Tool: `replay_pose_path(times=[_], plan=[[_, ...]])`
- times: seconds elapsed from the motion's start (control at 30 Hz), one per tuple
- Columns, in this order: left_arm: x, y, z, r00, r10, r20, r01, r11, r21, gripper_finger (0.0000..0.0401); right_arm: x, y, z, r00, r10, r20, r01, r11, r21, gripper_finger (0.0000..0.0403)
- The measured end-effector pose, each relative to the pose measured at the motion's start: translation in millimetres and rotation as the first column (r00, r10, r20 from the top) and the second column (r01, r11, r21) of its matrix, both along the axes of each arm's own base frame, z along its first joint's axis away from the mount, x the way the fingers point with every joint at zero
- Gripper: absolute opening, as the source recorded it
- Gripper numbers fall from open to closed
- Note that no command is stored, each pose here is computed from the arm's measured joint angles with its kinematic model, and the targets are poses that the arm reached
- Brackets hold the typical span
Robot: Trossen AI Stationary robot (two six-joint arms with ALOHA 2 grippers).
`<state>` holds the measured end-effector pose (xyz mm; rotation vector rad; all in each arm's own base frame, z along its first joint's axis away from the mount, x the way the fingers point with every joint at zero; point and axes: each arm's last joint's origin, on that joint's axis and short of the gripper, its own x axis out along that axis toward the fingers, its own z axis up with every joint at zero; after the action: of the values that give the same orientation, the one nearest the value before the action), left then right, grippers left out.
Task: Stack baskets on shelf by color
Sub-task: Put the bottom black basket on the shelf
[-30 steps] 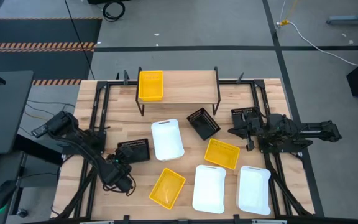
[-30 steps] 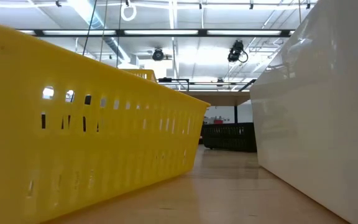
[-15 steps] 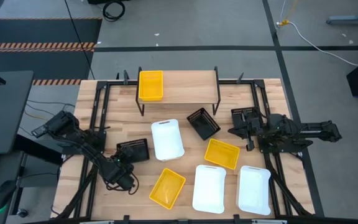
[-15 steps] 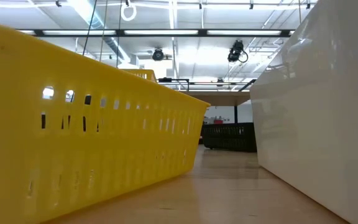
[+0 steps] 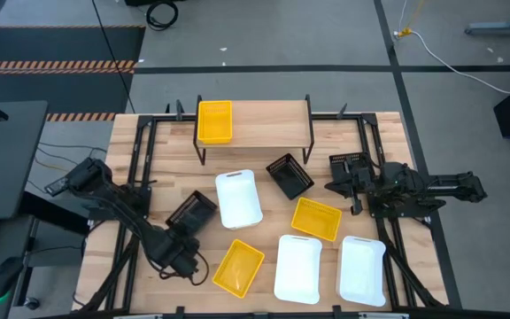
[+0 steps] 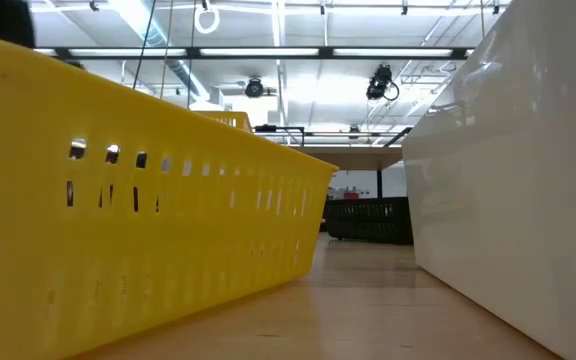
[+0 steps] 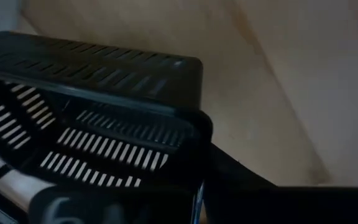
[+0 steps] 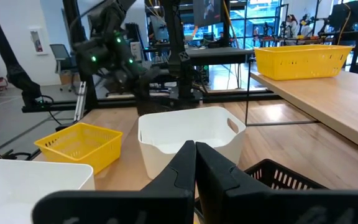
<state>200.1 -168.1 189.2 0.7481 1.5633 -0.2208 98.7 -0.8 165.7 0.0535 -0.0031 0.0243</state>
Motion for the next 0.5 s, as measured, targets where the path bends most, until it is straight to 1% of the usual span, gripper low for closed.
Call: replay_pose_path(times=[0.1,0.2,0.27,0.37,0.5], plan=[[10.6,-0.8,18.5,0.998,0.057,0.034,-0.056,0.998,-0.021,0.0008,0.0,0.0,0.0,1.0,0.0,0.0,0.0,1.0,0.004,0.0013],[21.2,0.5,39.0,0.994,0.083,0.065,-0.081,0.996,-0.033,0.0013,0.0,0.0,0.0,1.0,0.0,0.0,0.0,1.0,0.005,0.0013],[29.1,1.8,53.0,0.989,0.091,0.113,-0.088,0.996,-0.033,0.0017,0.0,0.0,0.0,1.0,0.0,0.0,0.0,1.0,0.005,0.0013],[43.1,6.5,72.2,0.98,0.082,0.183,-0.075,0.996,-0.043,0.0012,0.0,0.0,0.0,1.0,0.0,0.0,0.0,1.0,0.005,0.0013],[61.9,20.4,94.7,0.955,0.098,0.28,-0.092,0.995,-0.035,0.0007,0.0,0.0,0.0,1.0,0.0,0.0,0.0,1.0,0.007,0.0013]])
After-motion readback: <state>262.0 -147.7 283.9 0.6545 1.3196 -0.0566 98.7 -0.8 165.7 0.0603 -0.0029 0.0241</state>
